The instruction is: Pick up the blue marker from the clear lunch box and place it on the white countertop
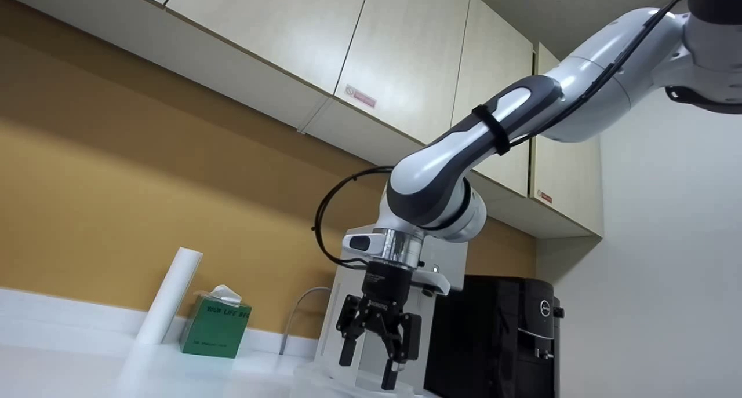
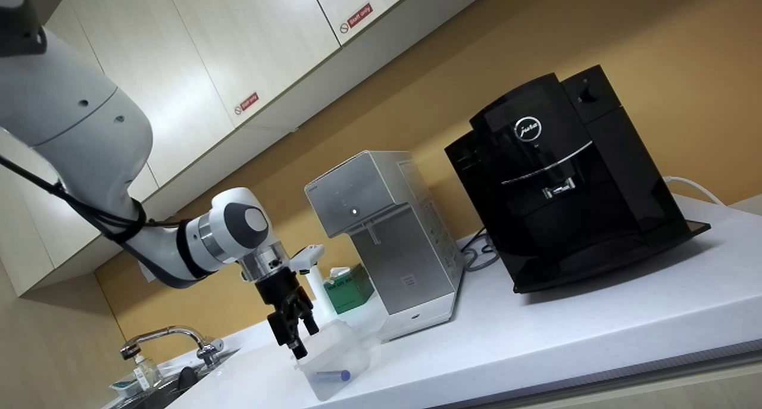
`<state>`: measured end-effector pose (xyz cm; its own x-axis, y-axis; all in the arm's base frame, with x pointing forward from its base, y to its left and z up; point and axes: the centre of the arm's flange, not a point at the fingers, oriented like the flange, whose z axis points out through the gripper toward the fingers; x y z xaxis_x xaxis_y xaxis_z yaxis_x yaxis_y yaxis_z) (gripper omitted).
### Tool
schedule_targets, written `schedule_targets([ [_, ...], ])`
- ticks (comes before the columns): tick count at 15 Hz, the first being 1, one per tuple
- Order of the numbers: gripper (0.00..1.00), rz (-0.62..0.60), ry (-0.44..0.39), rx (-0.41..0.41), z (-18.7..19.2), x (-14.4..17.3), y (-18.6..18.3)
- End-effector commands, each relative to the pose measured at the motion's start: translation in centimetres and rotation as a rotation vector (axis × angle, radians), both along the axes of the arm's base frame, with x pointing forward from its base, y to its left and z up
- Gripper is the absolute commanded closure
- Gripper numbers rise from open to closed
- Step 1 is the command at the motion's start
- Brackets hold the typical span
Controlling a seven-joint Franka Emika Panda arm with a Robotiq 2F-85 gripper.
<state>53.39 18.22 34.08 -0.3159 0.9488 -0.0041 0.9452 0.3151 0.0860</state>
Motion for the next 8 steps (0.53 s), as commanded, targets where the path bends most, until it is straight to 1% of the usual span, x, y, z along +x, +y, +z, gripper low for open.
schedule_targets([
  [1, 0.00, 0.000, 0.000, -0.006, 0.0, 0.0, 0.1],
  [4, 0.00, 0.003, 0.007, -0.016, -0.2, 0.0, 0.0],
  [8, 0.00, 0.022, -0.018, -0.020, -1.5, 0.7, 0.1],
])
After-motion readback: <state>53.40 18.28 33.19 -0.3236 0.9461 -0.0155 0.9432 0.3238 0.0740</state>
